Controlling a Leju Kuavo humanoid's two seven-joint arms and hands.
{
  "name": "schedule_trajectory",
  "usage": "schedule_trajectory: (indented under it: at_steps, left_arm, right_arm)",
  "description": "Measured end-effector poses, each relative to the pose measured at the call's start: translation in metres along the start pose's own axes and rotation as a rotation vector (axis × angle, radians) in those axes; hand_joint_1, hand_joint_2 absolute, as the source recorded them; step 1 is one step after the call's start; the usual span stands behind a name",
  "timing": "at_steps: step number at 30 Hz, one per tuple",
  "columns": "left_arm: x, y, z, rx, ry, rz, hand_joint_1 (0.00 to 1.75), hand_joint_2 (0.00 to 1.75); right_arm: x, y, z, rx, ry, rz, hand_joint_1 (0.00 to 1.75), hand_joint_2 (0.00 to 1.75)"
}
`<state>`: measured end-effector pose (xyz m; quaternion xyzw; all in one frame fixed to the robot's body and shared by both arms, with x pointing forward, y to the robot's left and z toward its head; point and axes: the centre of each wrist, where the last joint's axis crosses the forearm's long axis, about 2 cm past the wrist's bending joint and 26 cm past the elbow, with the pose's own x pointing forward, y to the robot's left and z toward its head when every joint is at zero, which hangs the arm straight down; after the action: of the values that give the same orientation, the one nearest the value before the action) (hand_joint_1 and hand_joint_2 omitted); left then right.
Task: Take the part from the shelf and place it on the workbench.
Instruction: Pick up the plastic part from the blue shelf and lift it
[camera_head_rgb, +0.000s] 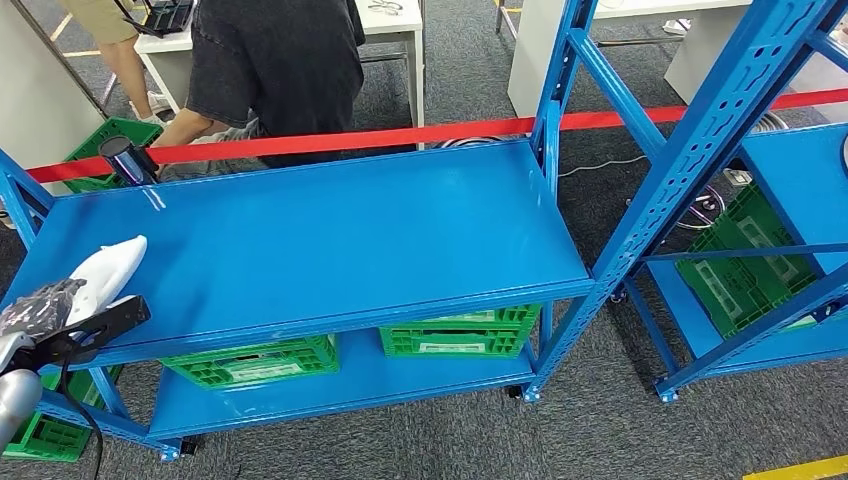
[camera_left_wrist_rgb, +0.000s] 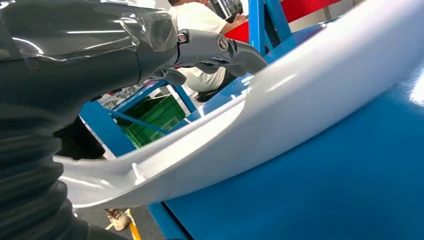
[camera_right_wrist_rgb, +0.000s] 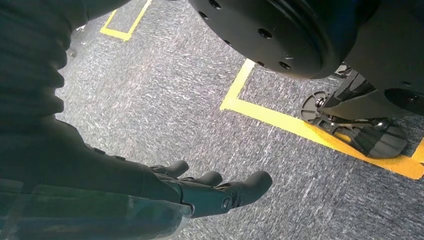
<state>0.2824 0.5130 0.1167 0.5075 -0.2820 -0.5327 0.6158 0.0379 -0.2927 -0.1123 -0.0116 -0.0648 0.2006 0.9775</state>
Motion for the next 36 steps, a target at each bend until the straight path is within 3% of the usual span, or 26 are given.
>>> schedule_trajectory:
  at_steps: [4,8,9,15,36]
  left_arm:
    - [0.002,0.004,-0.003,-0.026,0.026,-0.023,0.00,1.75]
    - [0.002,0.008,-0.010,-0.063,0.041,-0.036,1.68,1.75]
    - [0.002,0.008,-0.010,-0.067,0.033,-0.031,1.75,1.75]
    - [0.008,0.007,-0.014,-0.080,-0.024,0.011,1.75,1.75]
    - [0.014,0.013,-0.019,-0.057,-0.060,0.069,1.75,1.75]
  right_arm:
    - [0.000,0.001,0.000,0.001,0.004,-0.007,0.00,1.75]
    - [0.001,0.001,0.000,0.000,0.010,-0.010,0.00,1.75]
    - [0.000,0.001,0.000,0.000,0.011,-0.010,0.00,1.75]
    - [0.001,0.001,0.000,-0.006,0.012,-0.020,0.00,1.75]
    - [0.001,0.001,0.000,-0.008,0.011,-0.030,0.00,1.75]
